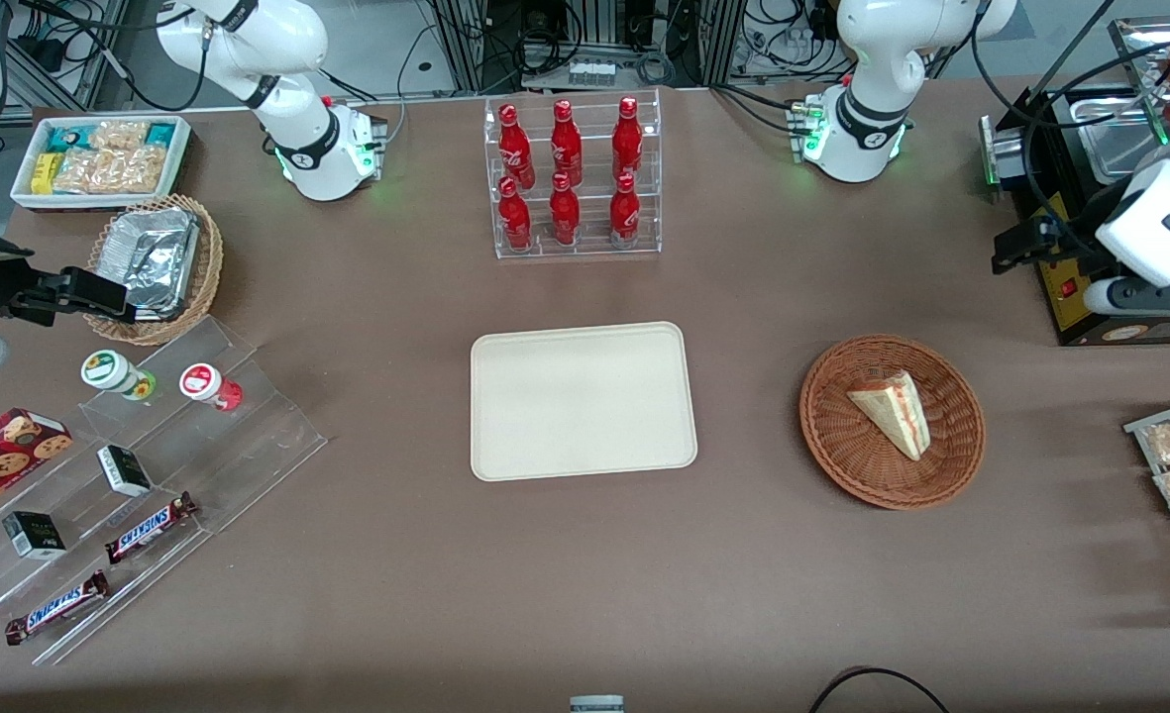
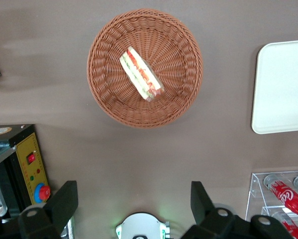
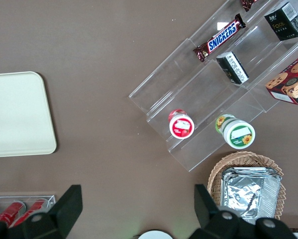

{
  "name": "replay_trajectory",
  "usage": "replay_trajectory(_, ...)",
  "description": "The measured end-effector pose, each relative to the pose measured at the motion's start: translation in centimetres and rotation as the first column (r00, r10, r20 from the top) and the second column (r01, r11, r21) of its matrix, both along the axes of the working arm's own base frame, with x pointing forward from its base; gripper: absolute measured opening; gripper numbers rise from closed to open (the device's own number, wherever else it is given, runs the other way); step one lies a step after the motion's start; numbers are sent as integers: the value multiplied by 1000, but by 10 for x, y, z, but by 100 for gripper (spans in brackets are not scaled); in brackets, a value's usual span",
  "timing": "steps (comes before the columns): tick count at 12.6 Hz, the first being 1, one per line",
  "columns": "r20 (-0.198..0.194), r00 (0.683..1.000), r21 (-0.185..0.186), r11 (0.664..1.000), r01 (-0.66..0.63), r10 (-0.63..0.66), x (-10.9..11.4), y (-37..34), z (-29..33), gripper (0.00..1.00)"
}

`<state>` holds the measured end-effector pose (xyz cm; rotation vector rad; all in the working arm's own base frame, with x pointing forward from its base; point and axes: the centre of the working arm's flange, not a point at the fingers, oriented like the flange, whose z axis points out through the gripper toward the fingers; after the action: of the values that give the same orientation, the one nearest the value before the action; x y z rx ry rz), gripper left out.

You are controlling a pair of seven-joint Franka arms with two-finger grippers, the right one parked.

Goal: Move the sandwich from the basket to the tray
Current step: 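Move the left gripper over the sandwich in the wicker basket, then lower the open left gripper around the wrapped sandwich and close it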

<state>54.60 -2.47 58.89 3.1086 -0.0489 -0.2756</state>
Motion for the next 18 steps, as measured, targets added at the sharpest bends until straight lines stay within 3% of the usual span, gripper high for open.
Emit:
replay_trajectory(3,7,1000,-4,1000,-1,1,18,-2,-32,100)
replay_trajectory(7,14,999,2,999,-41,41,24,-10,-85,100)
replay_trajectory(11,47,998,2,999,-51,51,22,-18,-135,100)
replay_trajectory(16,120,990,-4,998,-67,67,7,-16,-212,100)
replay_trajectory(18,128,986,-4,994,-107,107,2,-16,-229,100)
